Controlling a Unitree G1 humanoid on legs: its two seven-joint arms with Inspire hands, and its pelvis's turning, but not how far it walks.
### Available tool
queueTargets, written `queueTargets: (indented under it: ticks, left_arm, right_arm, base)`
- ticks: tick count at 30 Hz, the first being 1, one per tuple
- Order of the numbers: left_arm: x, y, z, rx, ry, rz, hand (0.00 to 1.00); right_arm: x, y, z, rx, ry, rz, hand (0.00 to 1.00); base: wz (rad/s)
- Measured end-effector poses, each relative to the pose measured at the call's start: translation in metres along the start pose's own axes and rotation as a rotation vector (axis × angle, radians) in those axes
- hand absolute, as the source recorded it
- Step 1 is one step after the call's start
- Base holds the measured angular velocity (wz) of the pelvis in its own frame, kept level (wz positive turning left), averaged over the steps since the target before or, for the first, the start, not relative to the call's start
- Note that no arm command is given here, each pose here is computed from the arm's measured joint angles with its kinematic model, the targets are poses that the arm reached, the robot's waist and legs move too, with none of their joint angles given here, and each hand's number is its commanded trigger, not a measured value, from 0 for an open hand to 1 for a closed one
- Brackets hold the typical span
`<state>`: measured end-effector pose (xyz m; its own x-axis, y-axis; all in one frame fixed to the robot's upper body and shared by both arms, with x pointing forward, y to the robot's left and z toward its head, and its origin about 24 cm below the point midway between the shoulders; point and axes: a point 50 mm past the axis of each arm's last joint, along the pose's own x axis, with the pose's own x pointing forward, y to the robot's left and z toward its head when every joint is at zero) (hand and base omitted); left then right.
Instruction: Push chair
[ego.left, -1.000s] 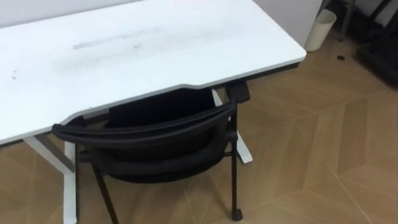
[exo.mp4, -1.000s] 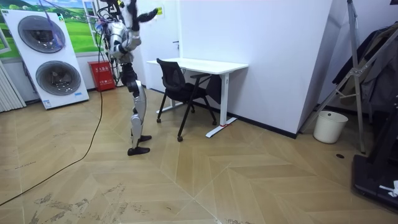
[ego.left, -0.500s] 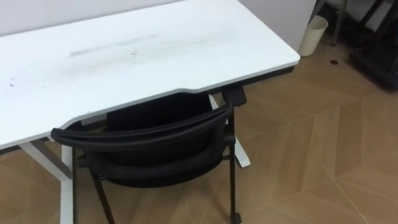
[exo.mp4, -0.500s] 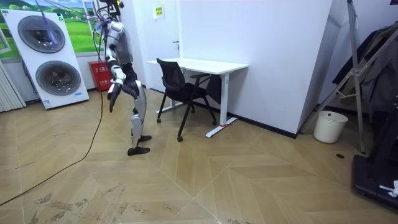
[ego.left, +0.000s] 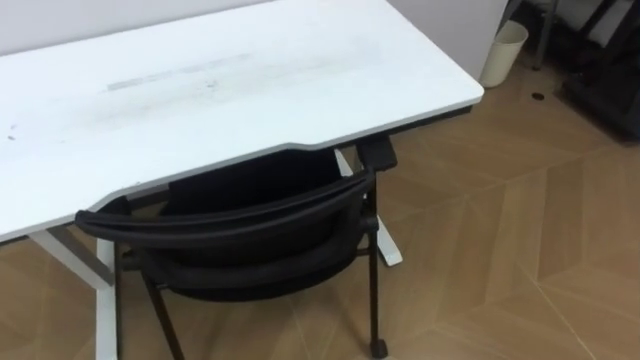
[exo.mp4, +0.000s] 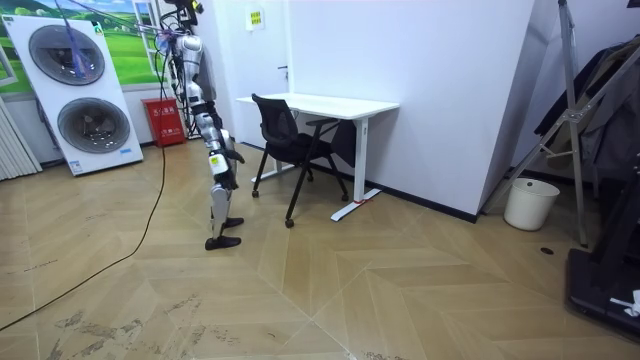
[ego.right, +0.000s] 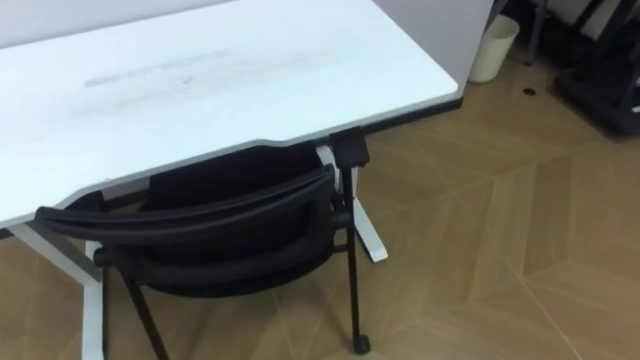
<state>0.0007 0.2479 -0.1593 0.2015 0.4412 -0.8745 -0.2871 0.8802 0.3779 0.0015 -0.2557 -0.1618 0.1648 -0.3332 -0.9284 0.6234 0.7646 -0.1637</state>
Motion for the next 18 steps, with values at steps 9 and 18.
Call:
queueTargets:
  ticks: [9, 18]
  left_arm:
    - [0.004, -0.028, 0.033, 0.058, -0.069, -0.206, 0.00]
    - [0.004, -0.027, 0.026, 0.053, -0.041, -0.232, 0.00]
  right_arm:
    - [0.002, 0.037, 0.004, -0.141, 0.033, 0.253, 0.00]
    - [0.000, 0.038, -0.009, -0.183, 0.100, 0.309, 0.00]
  base:
    - [0.06]
    - [0.01]
